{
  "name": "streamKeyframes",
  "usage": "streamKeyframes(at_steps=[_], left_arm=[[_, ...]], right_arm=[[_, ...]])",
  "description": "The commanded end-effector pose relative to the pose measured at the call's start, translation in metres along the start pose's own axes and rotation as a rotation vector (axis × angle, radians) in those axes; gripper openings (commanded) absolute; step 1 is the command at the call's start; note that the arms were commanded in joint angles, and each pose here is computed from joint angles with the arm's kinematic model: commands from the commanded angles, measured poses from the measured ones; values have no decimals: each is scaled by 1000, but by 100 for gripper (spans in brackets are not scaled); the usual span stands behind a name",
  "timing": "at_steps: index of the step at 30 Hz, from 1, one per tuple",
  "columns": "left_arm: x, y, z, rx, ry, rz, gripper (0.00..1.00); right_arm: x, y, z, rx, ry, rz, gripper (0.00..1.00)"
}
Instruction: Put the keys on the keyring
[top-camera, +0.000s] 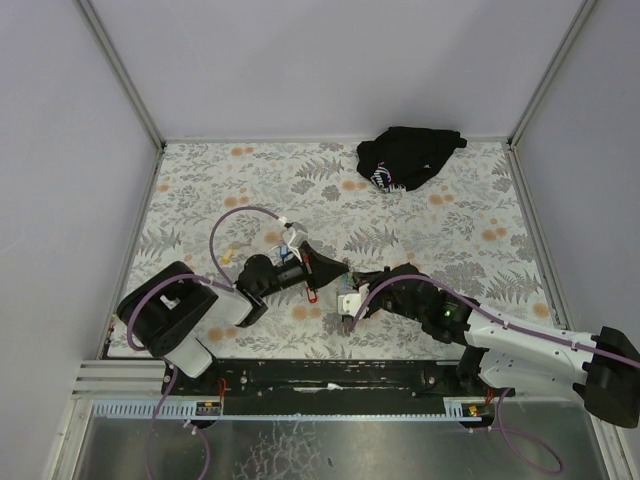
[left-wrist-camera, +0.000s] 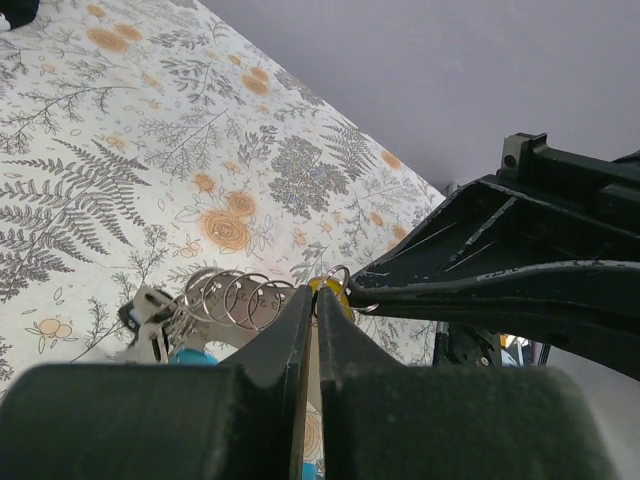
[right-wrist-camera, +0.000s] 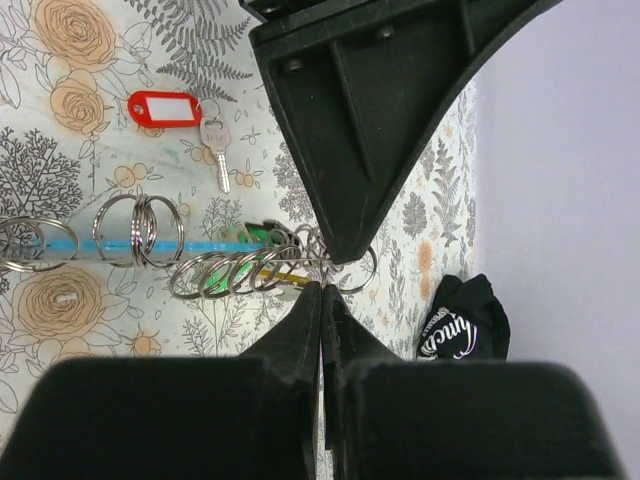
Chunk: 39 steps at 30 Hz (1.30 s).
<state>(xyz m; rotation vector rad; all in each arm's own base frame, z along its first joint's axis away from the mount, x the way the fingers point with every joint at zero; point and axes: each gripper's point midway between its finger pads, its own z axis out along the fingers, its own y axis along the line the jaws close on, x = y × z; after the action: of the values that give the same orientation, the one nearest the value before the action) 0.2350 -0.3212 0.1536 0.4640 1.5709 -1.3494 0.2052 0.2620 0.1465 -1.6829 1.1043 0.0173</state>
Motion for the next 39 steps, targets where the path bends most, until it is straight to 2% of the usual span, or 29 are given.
streamKeyframes(at_steps=[1,8,19,23,27,33,39], left_arm=[[-38,-7,1,12,-173,64,2],[-27,-12,-4,65,-114,193,19],[-19,-17,-9,206,-15,379,38],[-12,-21,-10,299,42,456,40],[-5,-15,-2,324,107,482,41],[-14,-13,1,347,103,536,43],[-10,-10,-1,397,159,557,43]], right_arm=[[-19,-14,-4,38,-57,-9,0],[-27,-30,-9,-17,-18,-112,0],[-33,-38,-15,-80,6,-202,0],[-35,-38,-17,-99,0,-215,0],[-39,-39,-18,-106,-15,-226,0],[-41,-39,-19,-127,-19,-239,0],[-44,-43,-20,-125,-22,-259,0]])
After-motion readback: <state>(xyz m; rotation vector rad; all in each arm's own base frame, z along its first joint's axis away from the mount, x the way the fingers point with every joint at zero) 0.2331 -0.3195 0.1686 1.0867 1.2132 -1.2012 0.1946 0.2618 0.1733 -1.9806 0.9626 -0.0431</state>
